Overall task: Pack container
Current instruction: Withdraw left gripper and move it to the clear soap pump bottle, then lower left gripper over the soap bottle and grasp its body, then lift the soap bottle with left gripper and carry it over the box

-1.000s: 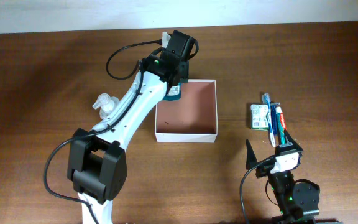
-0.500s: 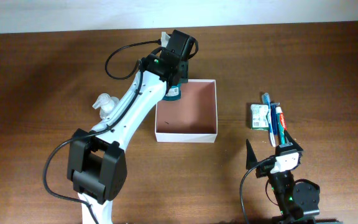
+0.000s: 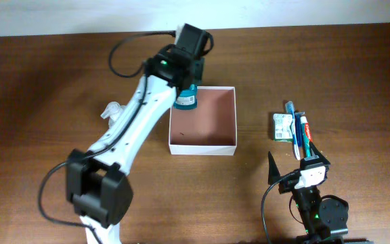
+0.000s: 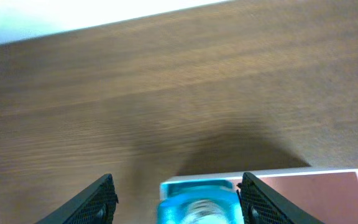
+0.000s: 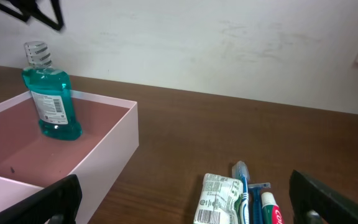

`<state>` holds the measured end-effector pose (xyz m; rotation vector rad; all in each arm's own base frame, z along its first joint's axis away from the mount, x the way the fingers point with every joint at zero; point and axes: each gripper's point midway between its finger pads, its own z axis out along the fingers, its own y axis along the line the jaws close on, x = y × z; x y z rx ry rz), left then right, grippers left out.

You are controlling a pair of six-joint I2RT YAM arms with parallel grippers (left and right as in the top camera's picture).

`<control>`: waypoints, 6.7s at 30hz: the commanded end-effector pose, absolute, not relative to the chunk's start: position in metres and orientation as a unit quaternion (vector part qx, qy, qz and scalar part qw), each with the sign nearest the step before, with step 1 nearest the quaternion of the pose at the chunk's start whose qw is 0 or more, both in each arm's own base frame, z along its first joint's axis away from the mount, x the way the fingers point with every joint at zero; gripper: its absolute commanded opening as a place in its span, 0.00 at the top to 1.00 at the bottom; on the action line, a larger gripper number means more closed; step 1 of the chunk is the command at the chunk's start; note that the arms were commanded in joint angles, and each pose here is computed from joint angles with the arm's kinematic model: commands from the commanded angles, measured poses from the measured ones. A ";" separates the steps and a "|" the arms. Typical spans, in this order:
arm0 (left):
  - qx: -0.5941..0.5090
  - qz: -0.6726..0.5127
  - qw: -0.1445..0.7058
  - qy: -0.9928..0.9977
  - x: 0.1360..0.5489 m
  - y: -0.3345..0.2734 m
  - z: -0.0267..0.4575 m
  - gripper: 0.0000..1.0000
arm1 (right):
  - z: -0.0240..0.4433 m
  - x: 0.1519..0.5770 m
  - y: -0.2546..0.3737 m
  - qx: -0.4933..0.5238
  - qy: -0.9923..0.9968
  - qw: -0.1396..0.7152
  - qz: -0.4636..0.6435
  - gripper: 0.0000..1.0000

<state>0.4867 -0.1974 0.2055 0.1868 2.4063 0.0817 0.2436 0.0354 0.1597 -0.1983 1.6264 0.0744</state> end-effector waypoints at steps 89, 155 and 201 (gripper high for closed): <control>0.151 -0.040 0.075 0.985 0.405 -0.035 0.150 0.21 | 0.158 0.244 0.034 -0.085 0.726 0.681 0.032 0.02; 0.135 0.019 0.038 0.990 0.394 -0.010 0.123 0.63 | 0.158 0.244 0.034 -0.085 0.726 0.681 0.032 0.02; 0.116 -0.035 0.112 0.986 0.400 -0.081 0.222 0.72 | 0.158 0.244 0.034 -0.085 0.726 0.681 0.032 0.02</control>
